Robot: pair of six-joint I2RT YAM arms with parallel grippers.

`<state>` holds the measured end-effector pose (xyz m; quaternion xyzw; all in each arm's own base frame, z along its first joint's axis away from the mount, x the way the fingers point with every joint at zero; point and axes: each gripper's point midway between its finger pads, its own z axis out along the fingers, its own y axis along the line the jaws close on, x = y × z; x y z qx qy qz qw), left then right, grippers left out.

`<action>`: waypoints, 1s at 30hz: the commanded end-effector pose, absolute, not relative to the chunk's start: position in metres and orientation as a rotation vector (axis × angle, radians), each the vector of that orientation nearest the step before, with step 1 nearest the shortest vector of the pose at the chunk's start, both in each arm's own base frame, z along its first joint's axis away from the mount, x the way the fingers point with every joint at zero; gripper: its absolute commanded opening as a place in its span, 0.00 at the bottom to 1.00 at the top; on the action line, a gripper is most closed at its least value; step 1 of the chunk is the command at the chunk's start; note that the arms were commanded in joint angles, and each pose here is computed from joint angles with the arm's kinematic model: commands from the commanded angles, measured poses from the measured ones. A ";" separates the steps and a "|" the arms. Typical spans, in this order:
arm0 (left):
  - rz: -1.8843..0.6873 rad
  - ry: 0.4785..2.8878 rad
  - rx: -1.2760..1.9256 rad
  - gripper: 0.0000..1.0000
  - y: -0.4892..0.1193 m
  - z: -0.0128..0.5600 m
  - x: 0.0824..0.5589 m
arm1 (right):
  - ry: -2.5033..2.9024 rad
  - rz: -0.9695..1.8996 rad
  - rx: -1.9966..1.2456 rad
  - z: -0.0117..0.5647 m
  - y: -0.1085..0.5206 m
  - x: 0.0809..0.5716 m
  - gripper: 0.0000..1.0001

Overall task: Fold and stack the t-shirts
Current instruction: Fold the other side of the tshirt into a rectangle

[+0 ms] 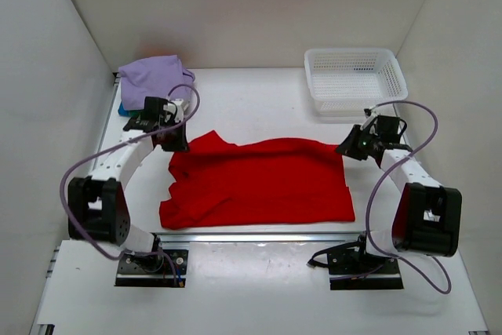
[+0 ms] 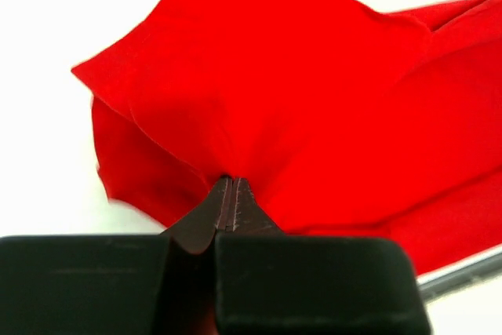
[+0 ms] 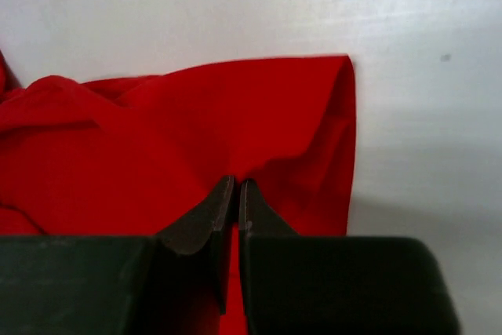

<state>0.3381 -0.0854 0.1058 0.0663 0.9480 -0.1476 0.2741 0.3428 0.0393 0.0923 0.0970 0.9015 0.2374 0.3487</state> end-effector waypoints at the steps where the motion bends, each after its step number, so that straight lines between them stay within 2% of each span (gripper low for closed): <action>1: -0.400 2.456 0.193 0.00 -0.086 0.123 0.324 | 2.314 0.625 0.214 0.097 0.041 0.329 0.00; 14: -0.377 2.477 0.162 0.00 -0.080 0.101 0.261 | 2.298 0.586 0.260 0.087 0.035 0.283 0.00; 30: -0.320 2.343 0.087 0.00 -0.075 0.135 0.243 | 2.361 0.538 0.377 0.072 0.019 0.258 0.00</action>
